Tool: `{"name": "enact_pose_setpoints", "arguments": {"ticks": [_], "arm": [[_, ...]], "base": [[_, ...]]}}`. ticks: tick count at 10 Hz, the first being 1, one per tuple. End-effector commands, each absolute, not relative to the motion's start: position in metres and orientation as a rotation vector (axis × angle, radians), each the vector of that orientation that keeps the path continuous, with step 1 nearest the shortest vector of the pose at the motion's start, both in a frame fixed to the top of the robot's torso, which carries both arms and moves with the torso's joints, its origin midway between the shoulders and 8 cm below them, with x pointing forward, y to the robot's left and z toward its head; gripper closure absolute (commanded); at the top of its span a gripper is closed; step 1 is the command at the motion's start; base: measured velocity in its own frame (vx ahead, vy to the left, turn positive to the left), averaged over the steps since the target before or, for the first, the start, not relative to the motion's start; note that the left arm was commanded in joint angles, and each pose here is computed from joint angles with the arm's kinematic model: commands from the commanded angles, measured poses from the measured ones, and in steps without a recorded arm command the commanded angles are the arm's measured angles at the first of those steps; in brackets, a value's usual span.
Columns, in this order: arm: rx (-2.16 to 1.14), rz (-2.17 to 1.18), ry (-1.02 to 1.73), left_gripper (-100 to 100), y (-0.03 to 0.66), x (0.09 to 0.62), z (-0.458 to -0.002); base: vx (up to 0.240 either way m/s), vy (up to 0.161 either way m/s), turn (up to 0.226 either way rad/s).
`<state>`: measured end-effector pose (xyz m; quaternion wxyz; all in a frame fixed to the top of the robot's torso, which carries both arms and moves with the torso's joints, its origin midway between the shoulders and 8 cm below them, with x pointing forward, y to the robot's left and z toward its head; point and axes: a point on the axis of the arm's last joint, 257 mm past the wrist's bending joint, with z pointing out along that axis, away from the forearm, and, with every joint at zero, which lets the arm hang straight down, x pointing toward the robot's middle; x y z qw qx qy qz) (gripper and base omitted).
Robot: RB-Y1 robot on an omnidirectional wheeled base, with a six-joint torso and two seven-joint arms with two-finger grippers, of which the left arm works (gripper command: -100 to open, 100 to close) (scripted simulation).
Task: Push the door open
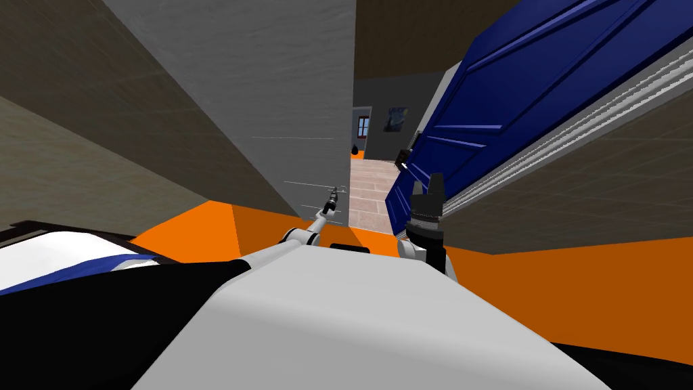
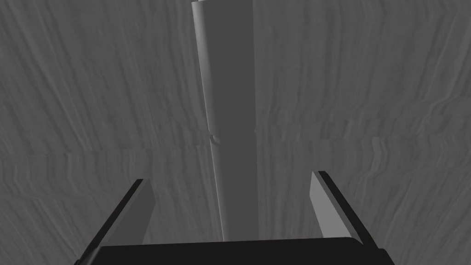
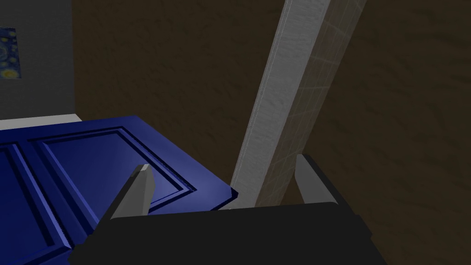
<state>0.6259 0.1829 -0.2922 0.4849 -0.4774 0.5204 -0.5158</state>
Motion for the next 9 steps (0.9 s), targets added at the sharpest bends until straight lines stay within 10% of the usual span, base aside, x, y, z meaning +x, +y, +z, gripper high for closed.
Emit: {"name": "enact_pose_setpoints", "arguments": {"ticks": [1, 2, 3, 9], "arm": [[-1.171, -1.266, 1.264, -100, 0.177, 0.625, -0.292], [-1.166, -1.263, 1.264, -100, 0.180, 0.625, -0.292], [-1.166, -1.263, 1.264, 100, 0.180, 0.625, -0.292], [-1.175, -1.247, 1.256, 100, 0.190, 0.625, -0.294]], "base": [[0.208, -0.023, -0.022], [0.087, -0.009, 0.004], [-0.019, 0.000, 0.006], [0.006, -0.008, 0.001]]}}
